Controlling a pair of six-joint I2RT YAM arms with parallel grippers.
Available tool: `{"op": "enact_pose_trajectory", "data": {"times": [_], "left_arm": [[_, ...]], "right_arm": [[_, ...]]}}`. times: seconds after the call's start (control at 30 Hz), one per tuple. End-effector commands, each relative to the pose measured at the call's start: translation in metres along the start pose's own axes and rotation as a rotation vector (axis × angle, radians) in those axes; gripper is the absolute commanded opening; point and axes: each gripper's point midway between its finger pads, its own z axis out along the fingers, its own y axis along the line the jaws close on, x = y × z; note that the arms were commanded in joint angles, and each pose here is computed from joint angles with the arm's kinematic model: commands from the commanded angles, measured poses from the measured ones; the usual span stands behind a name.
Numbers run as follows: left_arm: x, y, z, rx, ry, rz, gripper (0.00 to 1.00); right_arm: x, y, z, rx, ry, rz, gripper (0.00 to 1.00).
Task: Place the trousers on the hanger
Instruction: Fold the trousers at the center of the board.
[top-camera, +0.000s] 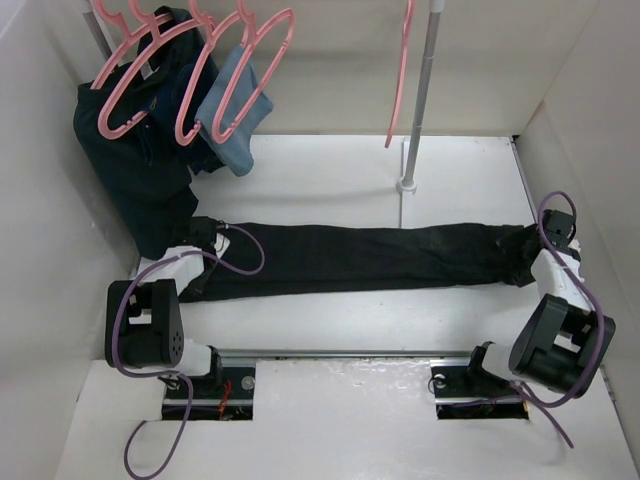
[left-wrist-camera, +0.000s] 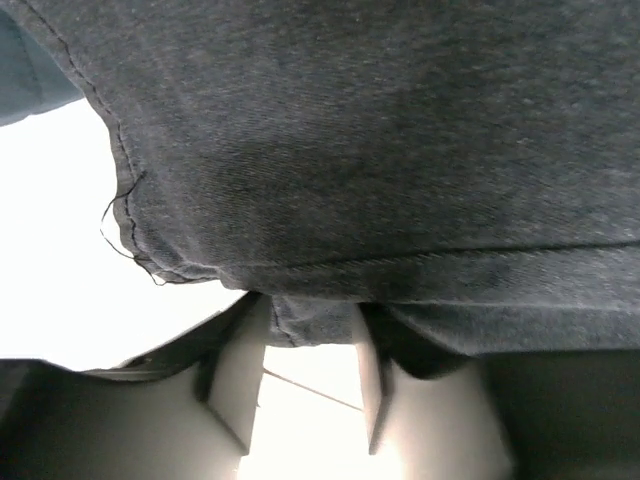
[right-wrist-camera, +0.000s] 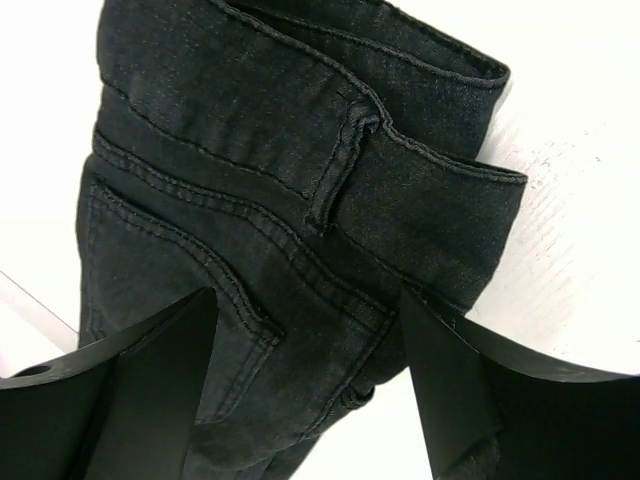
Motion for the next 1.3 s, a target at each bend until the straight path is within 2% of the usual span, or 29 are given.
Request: {"op": "enact_pose_trajectory", "data": {"times": [0.0,0.13,0.27,0.4,0.5,0.67,0.8,0.97,1.1,1.2,1.27], "left_arm": [[-0.012,0.019,-0.007,-0.059,-0.035,-0.061,0.23],[-0.014,0.018,-0.01,-0.047,-0.054,-0.075,0.0],[-0.01,0.018,-0.013,-0.054,-0.067,-0.082,0.0],[-0.008,0.019,-0.018,-0.055,-0.07,-0.084,0.0],[-0.008,0.015,-0.017,-0.035,-0.072,-0.089,0.0],[0.0,0.0,-0.012,0.013,-0.056,-0.081,0.26],[0.001,-0.001,-0.011,0.013,-0.056,-0.081,0.34],[0.001,-0.001,-0.011,0.013,-0.056,-0.081,0.51],[0.009,-0.006,-0.008,0.015,-0.033,-0.08,0.53],[0.015,-0.009,-0.005,0.009,-0.018,-0.075,0.53],[0.019,-0.008,-0.003,-0.009,-0.006,-0.074,0.53]], "right_arm": [[-0.021,0.015,-0.004,-0.04,-0.072,-0.026,0.79],[-0.022,0.014,-0.005,-0.037,-0.07,-0.049,0.73],[-0.014,0.012,-0.015,-0.04,-0.035,-0.071,0.73],[-0.014,0.01,-0.043,-0.048,-0.062,-0.059,0.87],[-0.013,-0.002,-0.061,-0.03,-0.111,-0.031,0.88],[0.003,-0.022,-0.062,0.01,-0.103,-0.012,0.9],[0.004,-0.015,-0.047,-0.023,-0.094,0.009,0.83],[-0.005,0.009,-0.03,-0.057,-0.044,0.03,0.78],[-0.01,0.011,-0.011,-0.046,-0.047,0.019,0.75],[-0.013,0.013,0.002,-0.031,-0.032,0.001,0.68],[-0.017,0.017,0.005,-0.033,-0.034,-0.013,0.46]]}}
